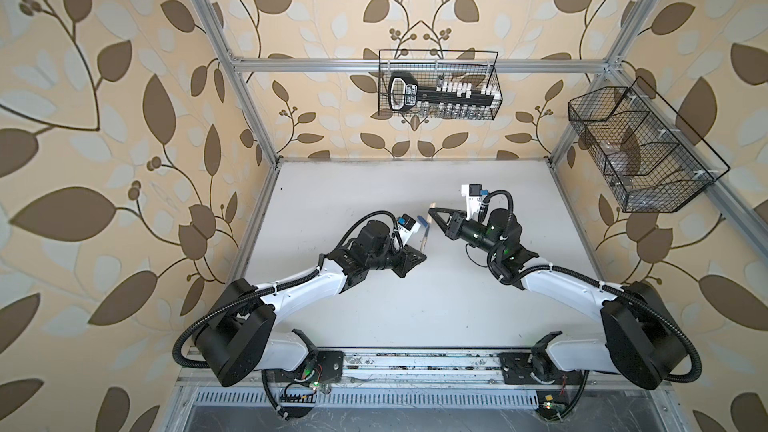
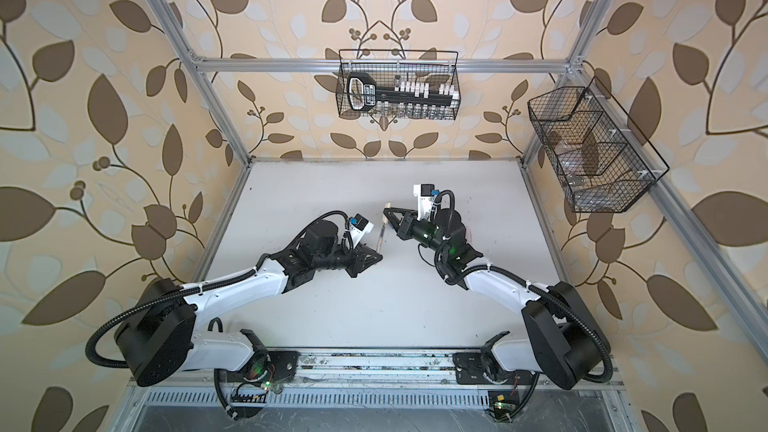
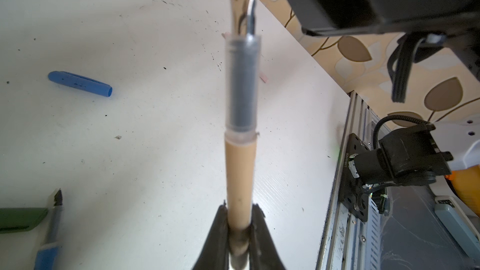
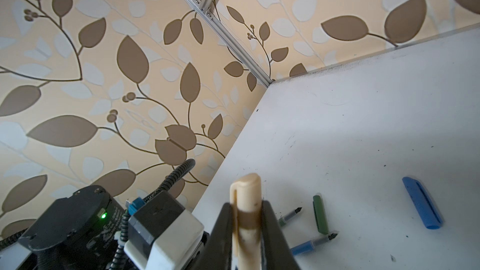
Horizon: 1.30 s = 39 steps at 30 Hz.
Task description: Insert the pens into the pen caps
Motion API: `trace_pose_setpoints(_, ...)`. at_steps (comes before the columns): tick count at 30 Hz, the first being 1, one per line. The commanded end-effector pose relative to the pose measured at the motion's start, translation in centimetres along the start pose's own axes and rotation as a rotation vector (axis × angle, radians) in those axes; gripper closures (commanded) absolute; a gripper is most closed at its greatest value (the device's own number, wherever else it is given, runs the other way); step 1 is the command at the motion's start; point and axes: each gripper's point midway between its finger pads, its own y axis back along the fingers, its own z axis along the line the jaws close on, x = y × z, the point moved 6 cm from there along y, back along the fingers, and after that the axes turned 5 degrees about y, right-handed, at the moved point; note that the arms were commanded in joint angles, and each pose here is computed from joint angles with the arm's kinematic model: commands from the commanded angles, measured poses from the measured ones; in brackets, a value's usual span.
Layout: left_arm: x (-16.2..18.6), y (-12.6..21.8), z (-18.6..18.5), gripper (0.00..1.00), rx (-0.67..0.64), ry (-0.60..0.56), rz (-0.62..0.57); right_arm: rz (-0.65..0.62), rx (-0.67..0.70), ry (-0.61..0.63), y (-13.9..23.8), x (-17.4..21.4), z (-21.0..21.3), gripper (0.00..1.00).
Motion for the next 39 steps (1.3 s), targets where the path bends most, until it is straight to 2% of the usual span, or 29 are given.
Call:
trace_pose_setpoints(1, -1.5, 0.6, -1.3, 0.85, 0.025, -0.047, -0.045, -0.037, -0.022, 0.025, 0.3, -1.2, 0.9, 0.82)
trace_pose_setpoints(7, -1.6, 0.7, -1.3, 0.85, 0.025, -0.049, -0.048, -0.046, -0.044, 0.035, 0.1, -1.9, 1.5, 0.82)
trace_pose_setpoints(24, -1.5, 0.7, -1.4, 0.86, 0.022, -0.053, -0.046, -0.03, -0.041, 0.017, 0.0, -0.7, 1.2, 0.82)
trace_pose_setpoints(39, -1.5, 0.8, -1.5, 0.85, 0.013, -0.064, -0.046, -0.058, -0.054, 0.061, -0.6, -3.4, 2.0, 0.82)
